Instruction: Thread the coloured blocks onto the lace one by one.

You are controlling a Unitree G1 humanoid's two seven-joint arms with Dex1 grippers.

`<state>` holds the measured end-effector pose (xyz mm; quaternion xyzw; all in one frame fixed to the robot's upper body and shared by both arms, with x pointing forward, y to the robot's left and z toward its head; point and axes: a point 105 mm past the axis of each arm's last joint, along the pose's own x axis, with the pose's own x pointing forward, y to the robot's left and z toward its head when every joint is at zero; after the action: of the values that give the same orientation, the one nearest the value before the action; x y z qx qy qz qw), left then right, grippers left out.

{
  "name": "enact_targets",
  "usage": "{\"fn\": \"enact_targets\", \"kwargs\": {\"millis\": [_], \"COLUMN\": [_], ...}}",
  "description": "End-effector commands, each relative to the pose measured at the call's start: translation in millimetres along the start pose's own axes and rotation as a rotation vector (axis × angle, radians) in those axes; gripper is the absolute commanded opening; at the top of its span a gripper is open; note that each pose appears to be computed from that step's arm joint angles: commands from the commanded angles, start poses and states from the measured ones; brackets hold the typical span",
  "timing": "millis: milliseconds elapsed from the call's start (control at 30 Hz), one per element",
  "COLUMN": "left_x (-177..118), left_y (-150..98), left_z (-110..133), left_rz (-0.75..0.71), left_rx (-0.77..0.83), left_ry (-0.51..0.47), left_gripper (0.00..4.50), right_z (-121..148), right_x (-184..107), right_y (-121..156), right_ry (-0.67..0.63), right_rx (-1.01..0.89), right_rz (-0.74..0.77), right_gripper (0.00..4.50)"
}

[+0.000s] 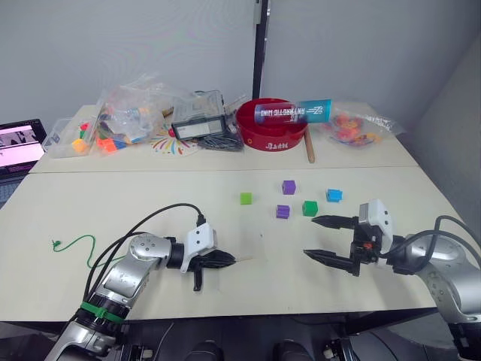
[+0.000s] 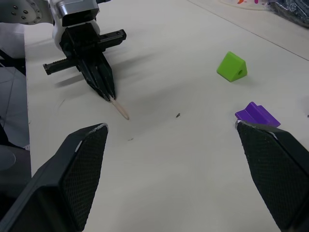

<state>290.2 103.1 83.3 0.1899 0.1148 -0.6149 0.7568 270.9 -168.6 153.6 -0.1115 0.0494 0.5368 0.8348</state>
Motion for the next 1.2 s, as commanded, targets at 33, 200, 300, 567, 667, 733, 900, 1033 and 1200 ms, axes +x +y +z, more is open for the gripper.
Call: {"fn": "enact_targets", "kwargs": {"millis": [33,200,300,567,667,733,900,1033,1200], "left_x": [-22.3,-49.8,-59.6,-63.2,-61.6,-61.0,-59.5,-58.0,-57.6], "left_y": [14.0,16.8,13.8,8.8,4.6,3.5,2.2,1.0,2.9], "left_z": [15.7,23.8,25.4,23.0,23.5,24.1,23.9,24.7,25.0], "left_rz": [0.043,0.062,0.058,0.075,0.074,0.076,0.078,0.076,0.079], "left_rx": [0.036,0.062,0.062,0.052,0.05,0.048,0.045,0.048,0.05], "left_ry": [-0.019,-0.007,-0.005,0.001,-0.002,-0.005,-0.007,-0.011,-0.012], "left_gripper": [0.01,0.01,0.01,0.01,0.01,0.01,0.01,0.01,0.01], "right_z": [5.2,-4.7,-8.3,-18.8,-19.0,-19.8,-16.3,-15.3,-22.4], "right_x": [0.1,-3.6,-6.0,-14.9,-15.7,-16.2,-16.1,-10.9,11.7], "right_y": [-0.4,-6.1,-23.2,-84.7,-98.2,-108.2,-127.9,-132.4,-129.1], "right_ry": [-0.014,0.011,0.013,0.058,0.047,0.045,-0.023,-0.046,-0.023], "right_rx": [-0.036,-0.034,-0.031,0.017,0.042,0.055,0.135,0.174,0.199], "right_rz": [-0.011,-0.052,-0.141,-0.481,-0.577,-0.671,-0.89,-0.966,-0.99], "right_gripper": [4.5,4.5,4.5,4.5,4.5,4.5,4.5,4.5,4.5]}}
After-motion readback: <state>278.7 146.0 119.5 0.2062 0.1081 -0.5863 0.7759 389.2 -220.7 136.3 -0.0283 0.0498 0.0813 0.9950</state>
